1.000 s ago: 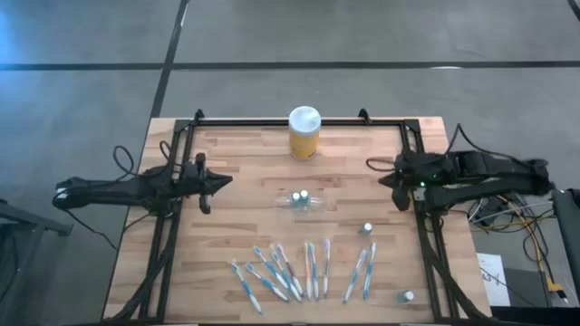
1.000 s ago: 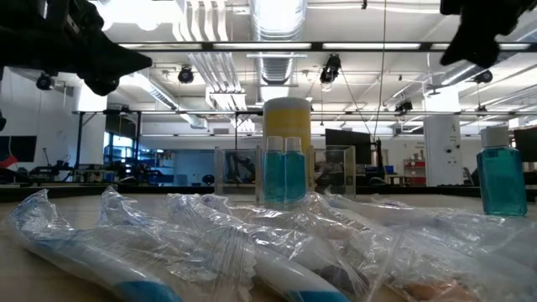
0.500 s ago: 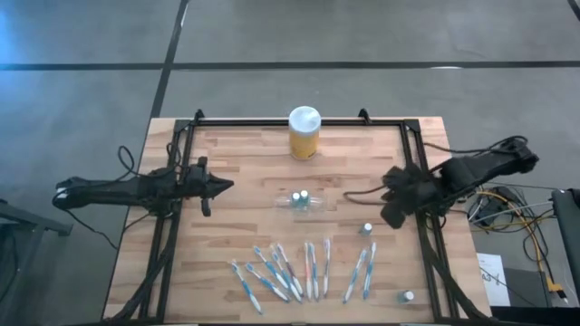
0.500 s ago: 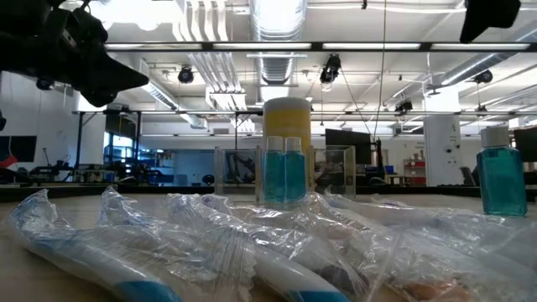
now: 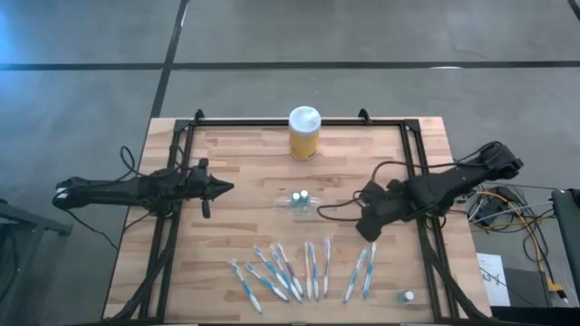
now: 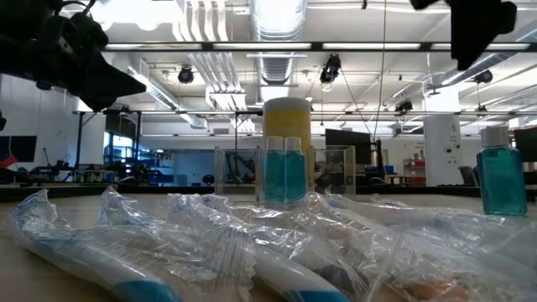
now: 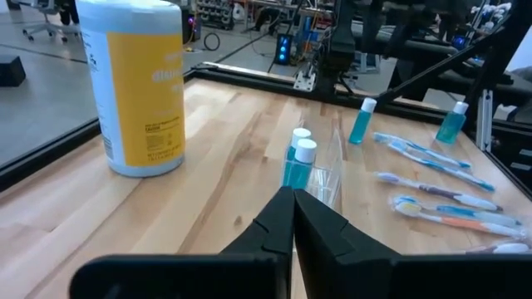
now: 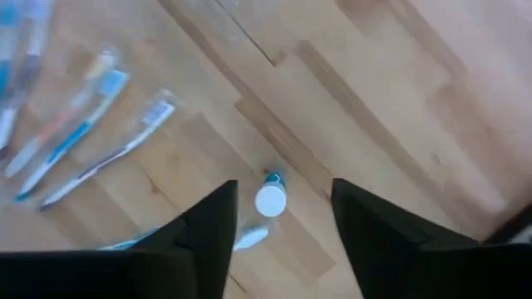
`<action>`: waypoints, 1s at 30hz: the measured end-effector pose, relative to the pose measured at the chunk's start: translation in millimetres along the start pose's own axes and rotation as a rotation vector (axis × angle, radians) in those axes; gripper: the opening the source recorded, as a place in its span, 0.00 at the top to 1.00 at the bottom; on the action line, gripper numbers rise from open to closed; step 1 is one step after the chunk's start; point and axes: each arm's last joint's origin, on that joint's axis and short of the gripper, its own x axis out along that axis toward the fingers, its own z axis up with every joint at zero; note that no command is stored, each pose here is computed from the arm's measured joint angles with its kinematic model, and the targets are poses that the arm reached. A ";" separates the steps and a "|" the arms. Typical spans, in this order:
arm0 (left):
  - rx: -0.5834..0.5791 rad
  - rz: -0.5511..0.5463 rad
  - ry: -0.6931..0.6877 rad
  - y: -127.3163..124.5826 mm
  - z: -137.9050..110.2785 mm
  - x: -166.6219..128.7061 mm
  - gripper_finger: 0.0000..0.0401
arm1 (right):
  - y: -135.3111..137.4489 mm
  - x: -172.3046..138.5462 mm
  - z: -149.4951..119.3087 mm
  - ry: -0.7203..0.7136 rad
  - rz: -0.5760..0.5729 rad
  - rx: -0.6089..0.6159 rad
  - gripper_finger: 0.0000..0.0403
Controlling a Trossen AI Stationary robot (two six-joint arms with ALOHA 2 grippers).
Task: Pick & Place toothbrushing station
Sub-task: Put the blue mouthwash into the transparent organizer
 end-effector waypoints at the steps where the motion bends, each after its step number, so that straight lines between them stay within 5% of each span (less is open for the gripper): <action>1: 0.000 -0.001 0.002 0.1 -0.7 0.1 0.97 | 0.8 4.8 0.2 0.025 -0.015 0.024 0.47; 15: 0.002 -0.022 0.010 -0.4 -2.3 0.4 0.96 | 14.3 48.0 -4.0 0.192 -0.133 0.050 0.42; 30: -0.011 -0.041 0.013 -0.9 -2.5 0.5 0.97 | 13.6 73.2 -11.6 0.243 -0.076 0.099 0.44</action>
